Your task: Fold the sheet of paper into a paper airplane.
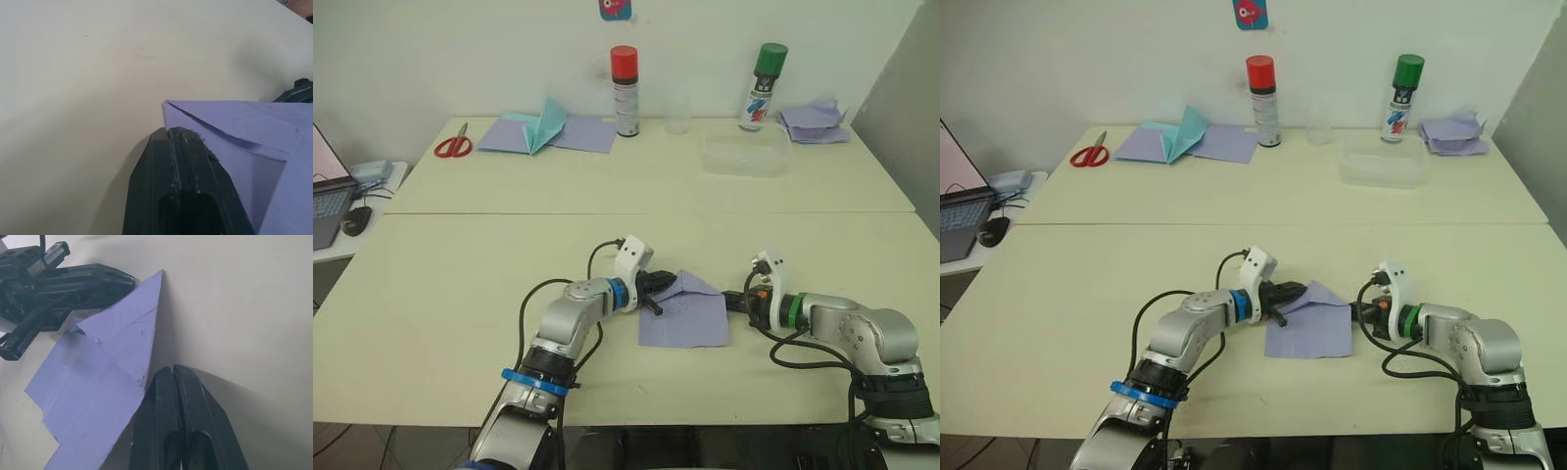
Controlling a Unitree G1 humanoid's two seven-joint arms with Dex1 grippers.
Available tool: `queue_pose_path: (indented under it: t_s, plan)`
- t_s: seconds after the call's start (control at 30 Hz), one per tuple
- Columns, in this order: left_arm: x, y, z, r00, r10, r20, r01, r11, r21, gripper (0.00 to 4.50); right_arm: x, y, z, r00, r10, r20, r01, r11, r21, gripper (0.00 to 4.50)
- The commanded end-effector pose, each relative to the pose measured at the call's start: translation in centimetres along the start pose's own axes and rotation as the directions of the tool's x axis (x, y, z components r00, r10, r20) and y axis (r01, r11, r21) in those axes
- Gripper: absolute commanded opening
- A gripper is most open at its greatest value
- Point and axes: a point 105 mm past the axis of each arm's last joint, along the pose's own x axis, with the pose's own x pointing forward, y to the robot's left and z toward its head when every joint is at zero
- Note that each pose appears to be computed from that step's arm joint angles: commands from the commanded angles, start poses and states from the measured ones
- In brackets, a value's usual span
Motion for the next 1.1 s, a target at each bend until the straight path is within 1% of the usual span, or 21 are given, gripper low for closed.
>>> queue_pose_path:
  t_s: [0.03,0.1,0.2,0.3,0.4,0.57,0.73,0.83,0.97,1.1]
  plan:
    - [-0.7,-0.7,2.5,0.996,-0.03,0.084,0.026,0.998,0.048,0.03,-0.1,0.8,0.6,0.999,0.026,0.025,-0.025,0.999,-0.026,0.0]
    - [-0.8,-1.3,3.0,0.993,-0.065,0.098,0.058,0.996,0.072,0.03,-0.1,0.8,0.5,0.999,0.028,0.023,-0.027,0.999,-0.026,0.0]
    - [-0.6,-2.2,3.2,0.99,-0.118,0.08,0.106,0.985,0.138,0.03,0.0,0.9,0.5,0.999,0.029,0.021,-0.028,0.999,-0.027,0.0]
    - [-0.1,-3.0,2.4,0.984,-0.177,0.031,0.167,0.965,0.201,0.03,0.1,0.9,0.5,0.999,0.03,0.02,-0.029,0.999,-0.029,0.0]
    - [0.2,-3.6,1.5,0.977,-0.214,-0.021,0.213,0.949,0.234,0.03,0.1,0.9,0.5,0.999,0.028,0.018,-0.028,0.999,-0.029,0.0]
    - [0.7,-3.7,-0.4,0.97,-0.213,-0.116,0.237,0.935,0.265,0.03,0.0,0.9,0.3,1.0,0.021,0.017,-0.02,0.999,-0.024,0.0]
    - [0.7,-3.1,-1.3,0.969,-0.183,-0.167,0.225,0.933,0.281,0.03,-0.3,1.1,0.1,1.0,0.024,0.017,-0.024,1.0,-0.019,0.0]
    - [0.6,-3.0,-1.4,0.968,-0.181,-0.174,0.225,0.932,0.284,0.03,-0.7,1.4,0.0,0.999,0.034,0.012,-0.034,0.999,-0.015,0.0]
    - [0.4,-3.0,-1.3,0.967,-0.188,-0.175,0.232,0.931,0.282,0.03,-1.0,2.9,0.2,0.994,0.105,0.015,-0.105,0.994,0.002,0.0]
    - [0.4,-3.0,-1.2,0.967,-0.19,-0.173,0.233,0.932,0.28,0.03,-1.1,4.1,1.1,0.986,0.162,0.043,-0.163,0.987,0.01,0.0]
